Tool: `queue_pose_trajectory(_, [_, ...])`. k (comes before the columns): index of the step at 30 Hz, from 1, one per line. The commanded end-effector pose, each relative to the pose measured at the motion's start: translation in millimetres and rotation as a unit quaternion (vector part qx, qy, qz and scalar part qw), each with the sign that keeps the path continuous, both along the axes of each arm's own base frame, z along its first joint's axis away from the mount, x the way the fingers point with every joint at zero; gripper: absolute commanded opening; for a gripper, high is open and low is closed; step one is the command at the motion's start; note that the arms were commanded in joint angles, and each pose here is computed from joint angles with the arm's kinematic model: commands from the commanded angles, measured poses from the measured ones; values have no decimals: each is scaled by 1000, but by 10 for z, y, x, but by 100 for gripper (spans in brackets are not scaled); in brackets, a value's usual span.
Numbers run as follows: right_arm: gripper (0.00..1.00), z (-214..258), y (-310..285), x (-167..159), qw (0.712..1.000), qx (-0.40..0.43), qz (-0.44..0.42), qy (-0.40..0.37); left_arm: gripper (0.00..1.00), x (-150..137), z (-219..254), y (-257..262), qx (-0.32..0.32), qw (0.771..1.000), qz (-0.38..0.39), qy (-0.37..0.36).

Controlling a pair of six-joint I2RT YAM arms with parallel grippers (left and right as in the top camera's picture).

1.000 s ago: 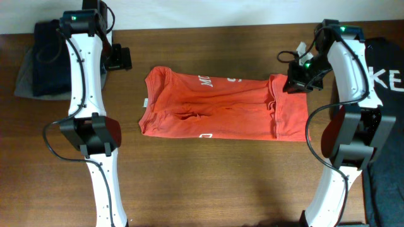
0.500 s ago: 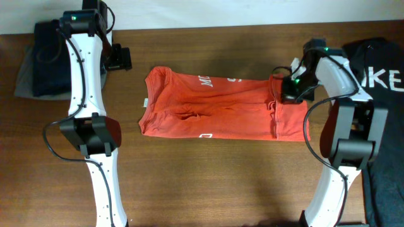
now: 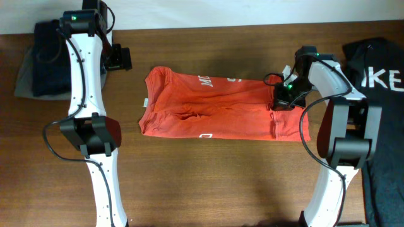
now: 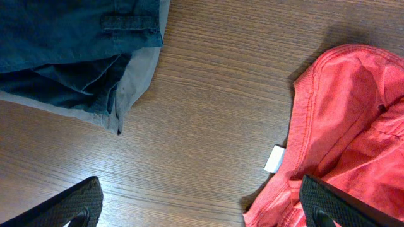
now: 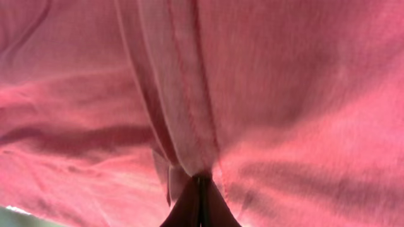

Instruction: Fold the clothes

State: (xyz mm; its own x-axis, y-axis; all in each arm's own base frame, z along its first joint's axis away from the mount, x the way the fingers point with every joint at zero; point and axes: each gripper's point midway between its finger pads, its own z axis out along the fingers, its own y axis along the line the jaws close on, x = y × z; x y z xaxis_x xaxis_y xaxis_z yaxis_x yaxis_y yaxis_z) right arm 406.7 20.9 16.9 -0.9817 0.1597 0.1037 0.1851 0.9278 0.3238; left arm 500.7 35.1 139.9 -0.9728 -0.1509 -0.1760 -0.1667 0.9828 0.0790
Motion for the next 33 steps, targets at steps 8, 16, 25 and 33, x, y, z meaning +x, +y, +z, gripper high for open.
queue_pose_trajectory(8, [65, 766, -666, 194, 998, -41, 8, -48, 99, 5, 105, -21, -5, 1000, -4, -13])
queue_pose_trajectory(16, [99, 577, -1275, 4, 998, -21, 29, -50, 99, 5, 105, -21, -5, 1000, -4, -13])
queue_pose_trajectory(25, [99, 369, -1144, -4, 993, 73, 48, -77, 99, 5, 105, -21, -5, 1000, -4, -13])
queue_pose_trajectory(33, [99, 153, -1145, 2, 992, 69, 56, -86, 99, 5, 105, -21, -5, 1000, -4, -13])
